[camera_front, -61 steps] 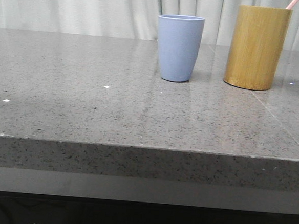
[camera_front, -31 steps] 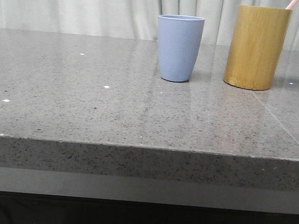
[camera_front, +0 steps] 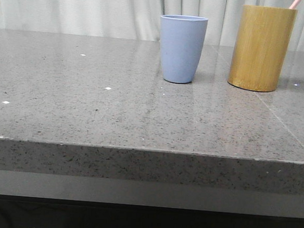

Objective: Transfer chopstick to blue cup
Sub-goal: 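Grasp the pink chopstick in the bamboo cup with the right gripper, then lower the held pink chopstick into the blue cup with the right gripper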

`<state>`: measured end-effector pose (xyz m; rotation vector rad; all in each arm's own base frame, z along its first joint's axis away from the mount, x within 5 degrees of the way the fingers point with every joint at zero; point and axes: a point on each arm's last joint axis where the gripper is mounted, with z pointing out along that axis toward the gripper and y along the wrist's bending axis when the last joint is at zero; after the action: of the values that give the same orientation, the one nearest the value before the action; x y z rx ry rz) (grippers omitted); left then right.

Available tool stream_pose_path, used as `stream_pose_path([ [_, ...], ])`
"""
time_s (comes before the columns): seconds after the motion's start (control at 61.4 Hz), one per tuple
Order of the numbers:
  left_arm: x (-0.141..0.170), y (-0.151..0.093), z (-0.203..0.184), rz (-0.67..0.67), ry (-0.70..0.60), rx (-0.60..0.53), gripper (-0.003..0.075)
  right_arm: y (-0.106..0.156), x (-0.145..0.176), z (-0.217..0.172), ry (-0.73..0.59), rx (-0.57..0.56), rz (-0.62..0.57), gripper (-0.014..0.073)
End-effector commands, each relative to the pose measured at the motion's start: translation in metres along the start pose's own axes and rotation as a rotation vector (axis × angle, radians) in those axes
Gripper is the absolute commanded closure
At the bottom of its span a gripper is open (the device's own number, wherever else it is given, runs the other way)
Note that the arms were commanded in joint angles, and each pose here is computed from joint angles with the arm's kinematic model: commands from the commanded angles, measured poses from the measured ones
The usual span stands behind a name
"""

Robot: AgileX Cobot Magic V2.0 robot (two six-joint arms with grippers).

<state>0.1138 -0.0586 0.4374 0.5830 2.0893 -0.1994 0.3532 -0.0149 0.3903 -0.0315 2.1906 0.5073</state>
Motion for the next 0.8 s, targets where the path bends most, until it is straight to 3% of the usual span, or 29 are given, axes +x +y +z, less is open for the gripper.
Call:
stream_pose_path([
  [0.0, -0.010, 0.000, -0.007, -0.007, -0.101, 0.001, 0.0457, 0.027, -0.026, -0.049, -0.147, 0.002, -0.113, 0.0663],
  [0.293, -0.010, 0.000, -0.007, -0.007, -0.101, 0.001, 0.0457, 0.084, -0.050, -0.144, -0.288, 0.015, -0.338, 0.0663],
  [0.374, -0.011, 0.000, -0.007, -0.007, -0.103, 0.001, 0.0457, 0.099, -0.048, -0.155, -0.322, -0.010, -0.368, 0.0663],
  [0.553, -0.012, 0.000, -0.007, -0.007, -0.122, 0.001, 0.0457, 0.134, -0.040, -0.139, -0.290, -0.143, -0.438, 0.0663],
  [0.781, -0.012, 0.000, -0.007, -0.007, -0.123, 0.001, 0.0457, 0.168, -0.032, -0.076, -0.209, -0.204, -0.546, 0.0663],
])
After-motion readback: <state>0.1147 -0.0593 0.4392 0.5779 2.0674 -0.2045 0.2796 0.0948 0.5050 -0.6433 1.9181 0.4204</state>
